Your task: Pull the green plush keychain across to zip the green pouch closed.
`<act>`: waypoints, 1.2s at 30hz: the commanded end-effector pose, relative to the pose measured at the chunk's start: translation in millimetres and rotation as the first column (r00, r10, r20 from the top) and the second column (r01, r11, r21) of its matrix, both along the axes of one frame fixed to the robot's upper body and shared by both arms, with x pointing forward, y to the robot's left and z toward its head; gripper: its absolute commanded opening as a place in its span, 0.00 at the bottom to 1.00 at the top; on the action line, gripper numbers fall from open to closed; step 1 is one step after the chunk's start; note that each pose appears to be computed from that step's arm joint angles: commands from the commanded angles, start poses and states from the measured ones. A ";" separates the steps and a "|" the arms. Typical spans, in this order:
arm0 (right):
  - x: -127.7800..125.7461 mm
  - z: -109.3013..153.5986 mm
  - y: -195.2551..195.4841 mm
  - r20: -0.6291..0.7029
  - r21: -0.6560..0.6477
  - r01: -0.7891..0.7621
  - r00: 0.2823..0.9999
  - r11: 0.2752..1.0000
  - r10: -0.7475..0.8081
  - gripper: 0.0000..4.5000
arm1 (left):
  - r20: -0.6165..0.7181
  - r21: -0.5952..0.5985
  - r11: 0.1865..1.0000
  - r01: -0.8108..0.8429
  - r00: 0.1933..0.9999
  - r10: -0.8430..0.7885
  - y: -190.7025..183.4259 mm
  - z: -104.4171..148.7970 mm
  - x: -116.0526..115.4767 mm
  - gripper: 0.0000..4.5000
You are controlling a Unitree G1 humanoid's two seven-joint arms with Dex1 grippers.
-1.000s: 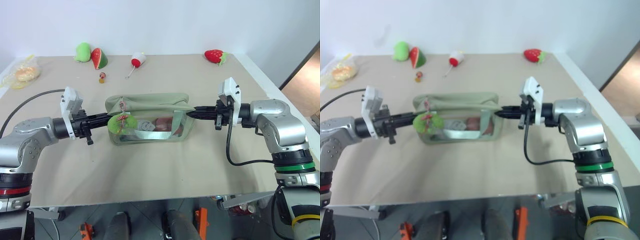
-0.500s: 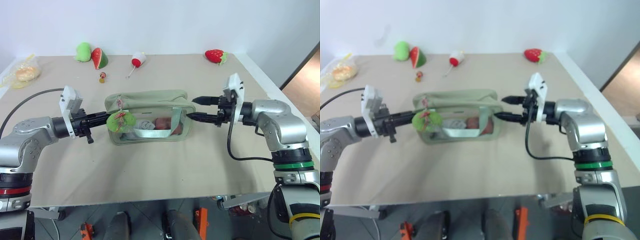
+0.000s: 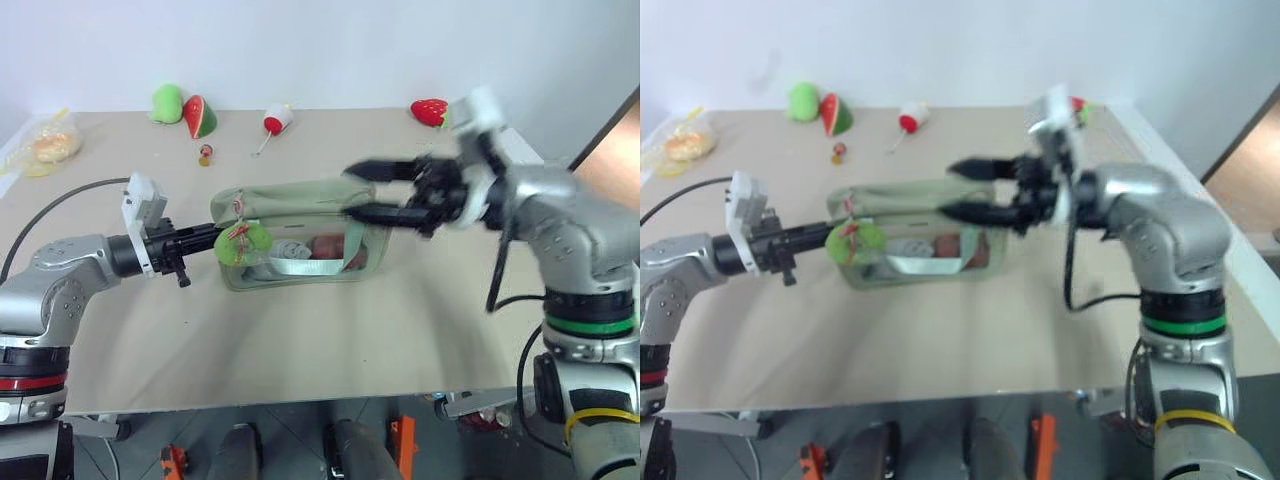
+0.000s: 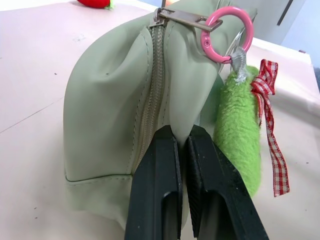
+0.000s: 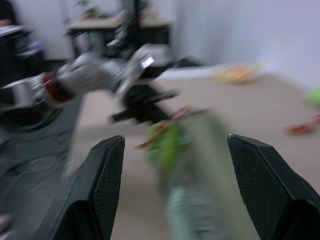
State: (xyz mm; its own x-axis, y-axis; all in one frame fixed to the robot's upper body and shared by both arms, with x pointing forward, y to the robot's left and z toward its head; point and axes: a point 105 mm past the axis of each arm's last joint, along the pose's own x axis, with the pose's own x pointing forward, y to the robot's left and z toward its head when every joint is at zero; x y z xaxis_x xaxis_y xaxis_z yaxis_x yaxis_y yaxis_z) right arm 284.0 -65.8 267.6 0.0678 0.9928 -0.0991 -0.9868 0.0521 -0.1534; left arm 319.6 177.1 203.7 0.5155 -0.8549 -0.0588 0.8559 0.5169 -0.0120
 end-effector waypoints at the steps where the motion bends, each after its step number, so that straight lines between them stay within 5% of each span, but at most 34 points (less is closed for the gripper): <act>1: -9.5 -10.1 16.7 0.004 -0.058 -0.043 0.999 0.997 0.043 0.75 | 0.039 0.007 1.000 0.011 0.999 -0.011 -4.7 6.9 -1.0 0.00; 10: 10.6 -33.7 53.5 0.019 -0.154 -0.040 0.999 0.987 0.043 0.75 | 0.045 -0.002 1.000 0.020 0.999 -0.020 -10.1 5.6 0.4 0.00; 30: 34.2 -28.2 67.5 0.071 -0.138 0.000 0.997 0.990 0.010 0.75 | 0.049 -0.010 1.000 0.022 0.999 -0.021 -13.9 3.8 -3.5 0.00; 36: 39.0 -28.7 70.8 0.064 -0.129 0.008 0.998 0.992 0.000 0.34 | 0.049 -0.012 1.000 0.014 0.999 -0.013 -13.2 3.5 -3.9 0.00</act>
State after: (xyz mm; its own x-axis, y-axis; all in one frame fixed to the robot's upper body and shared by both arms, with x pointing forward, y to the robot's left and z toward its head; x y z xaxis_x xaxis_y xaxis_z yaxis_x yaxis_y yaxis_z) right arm 322.9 2.5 221.5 0.0772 0.9644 -0.2528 -0.9854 0.0353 -0.1664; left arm 319.8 167.1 203.0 0.5206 -0.8531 -0.0342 0.8537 0.5208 0.0036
